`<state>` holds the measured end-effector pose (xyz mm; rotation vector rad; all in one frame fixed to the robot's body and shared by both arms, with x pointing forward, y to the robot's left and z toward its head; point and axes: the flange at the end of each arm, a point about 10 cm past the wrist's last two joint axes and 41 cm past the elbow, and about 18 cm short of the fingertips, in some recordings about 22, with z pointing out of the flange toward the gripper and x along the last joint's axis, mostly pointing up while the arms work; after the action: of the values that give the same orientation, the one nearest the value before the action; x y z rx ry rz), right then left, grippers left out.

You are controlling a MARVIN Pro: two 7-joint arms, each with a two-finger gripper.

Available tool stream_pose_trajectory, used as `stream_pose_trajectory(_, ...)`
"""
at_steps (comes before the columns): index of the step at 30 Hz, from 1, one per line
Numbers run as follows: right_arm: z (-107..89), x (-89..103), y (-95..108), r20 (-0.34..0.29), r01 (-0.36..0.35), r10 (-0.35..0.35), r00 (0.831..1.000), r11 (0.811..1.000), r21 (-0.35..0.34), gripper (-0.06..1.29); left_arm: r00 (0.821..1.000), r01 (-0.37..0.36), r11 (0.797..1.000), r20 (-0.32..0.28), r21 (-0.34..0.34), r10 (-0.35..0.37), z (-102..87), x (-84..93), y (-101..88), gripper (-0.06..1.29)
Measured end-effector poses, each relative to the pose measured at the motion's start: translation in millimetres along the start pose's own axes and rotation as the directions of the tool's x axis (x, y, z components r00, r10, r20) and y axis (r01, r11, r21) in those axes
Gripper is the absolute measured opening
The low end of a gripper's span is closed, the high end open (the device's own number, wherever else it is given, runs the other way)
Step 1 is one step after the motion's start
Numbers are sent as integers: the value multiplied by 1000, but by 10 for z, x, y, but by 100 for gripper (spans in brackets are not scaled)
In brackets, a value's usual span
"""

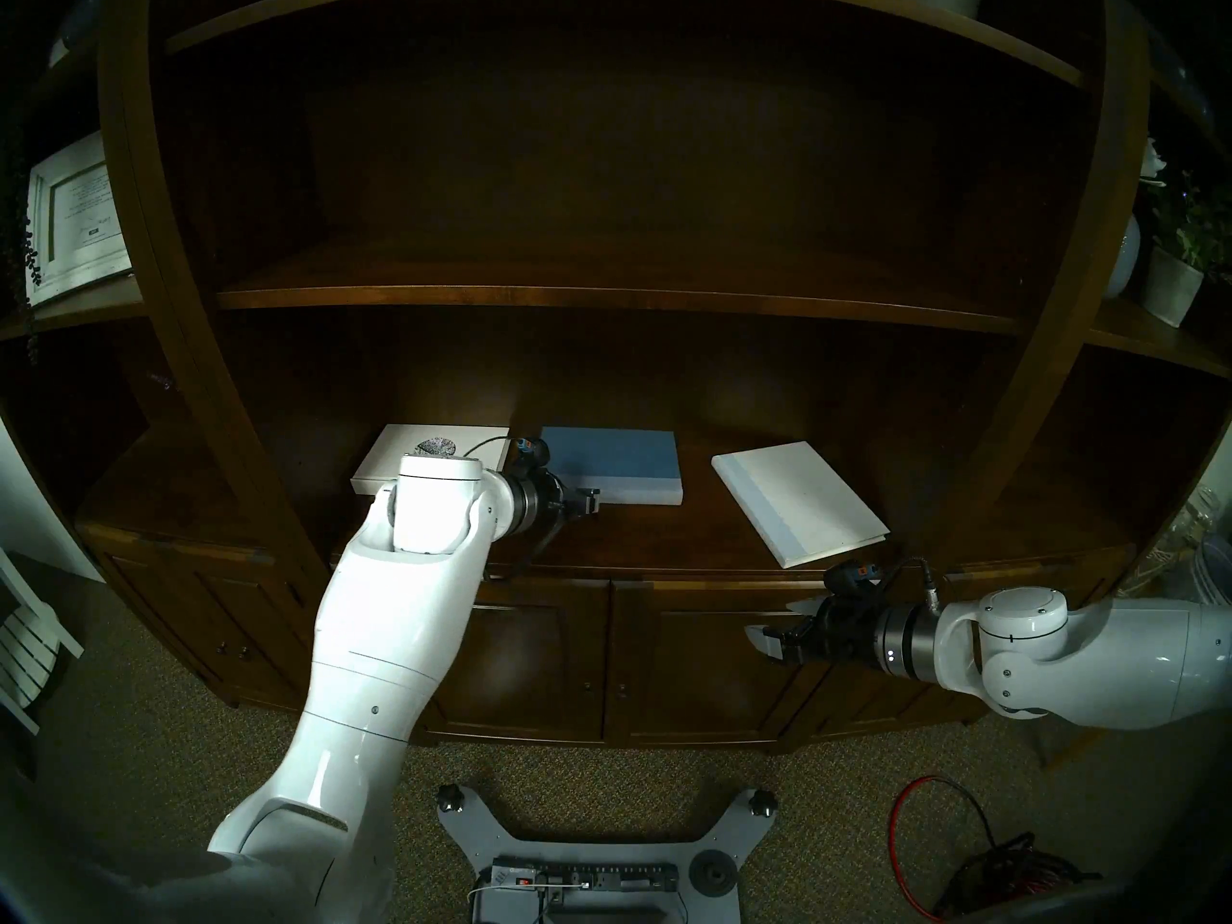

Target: Close the books and align them horizontally on the shelf

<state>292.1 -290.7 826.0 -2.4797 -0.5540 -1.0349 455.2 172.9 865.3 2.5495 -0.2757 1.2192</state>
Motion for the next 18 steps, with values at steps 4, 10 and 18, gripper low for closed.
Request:
stream_pose_trajectory(4,0,-7,-1,2,-1,1,1000,1000,0,126,1000,-1,999,-30,32,2,-237,12,-279,121)
stream_pose_trajectory(10,0,-15,-3,3,-1,1,1000,1000,1,126,999,-5,997,-46,71,8,-511,-51,-567,121)
stream_pose_trajectory(18,1,-24,-4,6,-2,2,1000,1000,1,126,998,-16,992,-52,123,23,-929,-214,-955,121)
